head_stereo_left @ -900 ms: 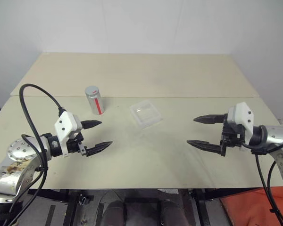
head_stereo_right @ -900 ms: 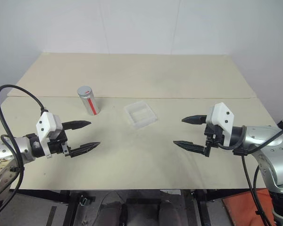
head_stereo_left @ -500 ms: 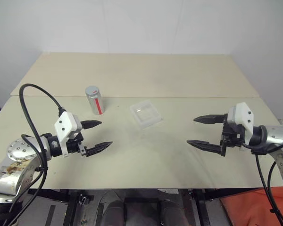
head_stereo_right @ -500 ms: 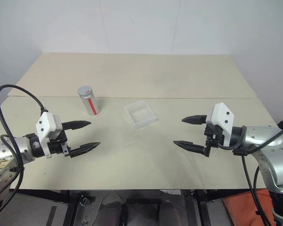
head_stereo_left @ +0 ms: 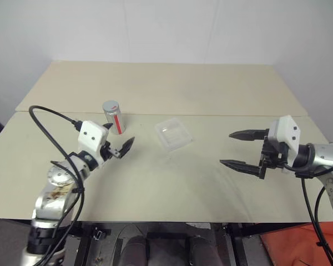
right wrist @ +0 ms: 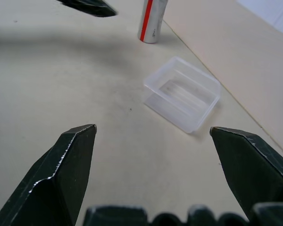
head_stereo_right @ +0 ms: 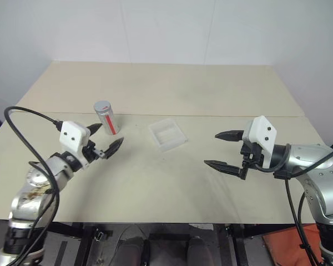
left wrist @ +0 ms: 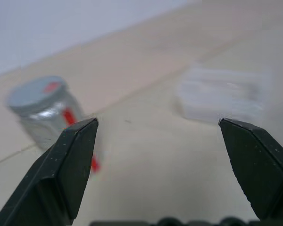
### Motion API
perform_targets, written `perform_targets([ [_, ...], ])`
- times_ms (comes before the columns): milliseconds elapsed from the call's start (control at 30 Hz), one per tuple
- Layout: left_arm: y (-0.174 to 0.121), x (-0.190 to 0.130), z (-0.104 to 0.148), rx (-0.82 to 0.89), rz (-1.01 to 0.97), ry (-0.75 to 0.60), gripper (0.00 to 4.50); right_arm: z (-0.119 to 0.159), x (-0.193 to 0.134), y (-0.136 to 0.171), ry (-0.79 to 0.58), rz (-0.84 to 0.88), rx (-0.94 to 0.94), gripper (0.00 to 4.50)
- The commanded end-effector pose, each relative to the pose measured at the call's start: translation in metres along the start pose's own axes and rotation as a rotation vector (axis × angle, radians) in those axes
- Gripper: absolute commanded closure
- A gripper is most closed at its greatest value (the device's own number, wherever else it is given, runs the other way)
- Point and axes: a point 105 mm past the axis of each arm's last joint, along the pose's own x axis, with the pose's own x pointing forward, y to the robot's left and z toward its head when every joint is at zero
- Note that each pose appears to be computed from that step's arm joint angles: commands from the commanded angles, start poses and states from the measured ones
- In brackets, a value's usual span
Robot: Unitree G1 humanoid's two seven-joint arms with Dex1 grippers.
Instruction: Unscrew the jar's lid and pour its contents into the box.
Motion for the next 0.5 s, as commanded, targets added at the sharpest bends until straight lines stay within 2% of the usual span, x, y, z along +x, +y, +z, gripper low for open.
perform_targets([
  [33, 0.013, 0.007, 0.005, 0.016, 0.192, -0.011, 0.04, 0.013, -0.004, 0.000, -0.030, -0.005, -0.035, 0.00],
  [267, 0.007, 0.023, 0.009, -0.082, 0.362, -0.043, 0.04, 0.013, -0.004, -0.003, -0.024, -0.018, -0.042, 0.00],
  [500, 0.007, 0.037, 0.000, -0.103, 0.655, 0.038, 0.04, 0.017, -0.006, -0.003, -0.031, -0.016, -0.054, 0.00],
])
